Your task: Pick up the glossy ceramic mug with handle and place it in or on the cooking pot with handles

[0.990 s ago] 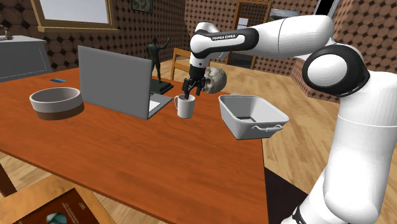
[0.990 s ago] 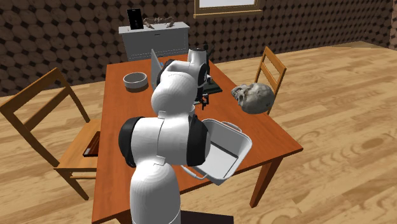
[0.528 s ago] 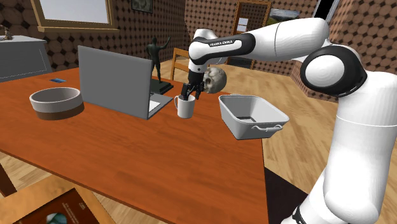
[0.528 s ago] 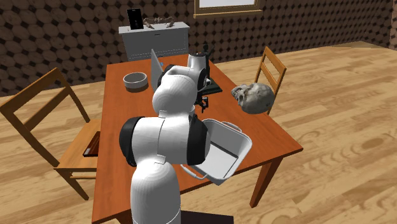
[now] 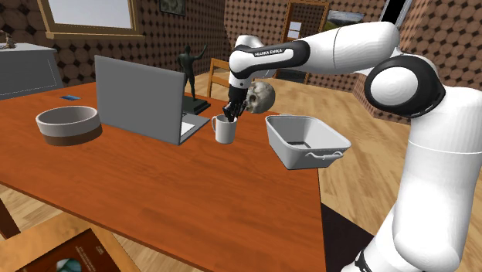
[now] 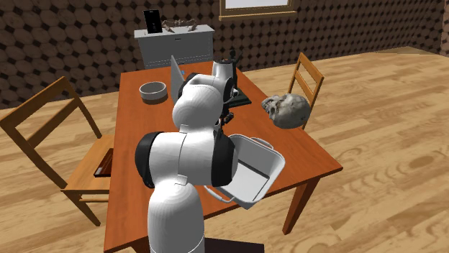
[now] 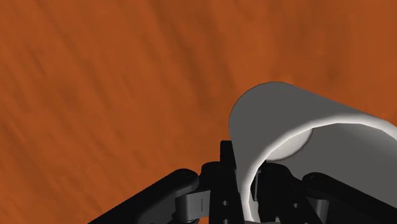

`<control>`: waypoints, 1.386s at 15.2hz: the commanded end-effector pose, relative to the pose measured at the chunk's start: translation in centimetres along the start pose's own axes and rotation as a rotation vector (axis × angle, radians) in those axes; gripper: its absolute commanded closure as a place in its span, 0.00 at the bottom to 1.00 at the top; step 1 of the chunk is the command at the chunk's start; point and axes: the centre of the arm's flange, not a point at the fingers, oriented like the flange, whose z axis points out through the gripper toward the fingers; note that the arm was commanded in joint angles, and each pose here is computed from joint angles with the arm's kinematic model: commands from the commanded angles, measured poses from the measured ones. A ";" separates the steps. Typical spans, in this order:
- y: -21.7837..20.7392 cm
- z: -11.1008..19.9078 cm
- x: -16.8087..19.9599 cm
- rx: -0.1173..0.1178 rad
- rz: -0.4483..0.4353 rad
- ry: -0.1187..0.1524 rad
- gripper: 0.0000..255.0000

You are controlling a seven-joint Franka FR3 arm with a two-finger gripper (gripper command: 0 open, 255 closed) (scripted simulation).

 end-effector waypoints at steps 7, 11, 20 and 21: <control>0.0 -0.5 0.0 0.000 0.000 0.000 1.00; -0.2 -2.6 0.1 0.000 0.000 0.000 1.00; -0.4 -7.4 0.4 0.000 0.000 0.000 1.00; -0.5 -7.9 0.4 0.000 0.000 0.000 1.00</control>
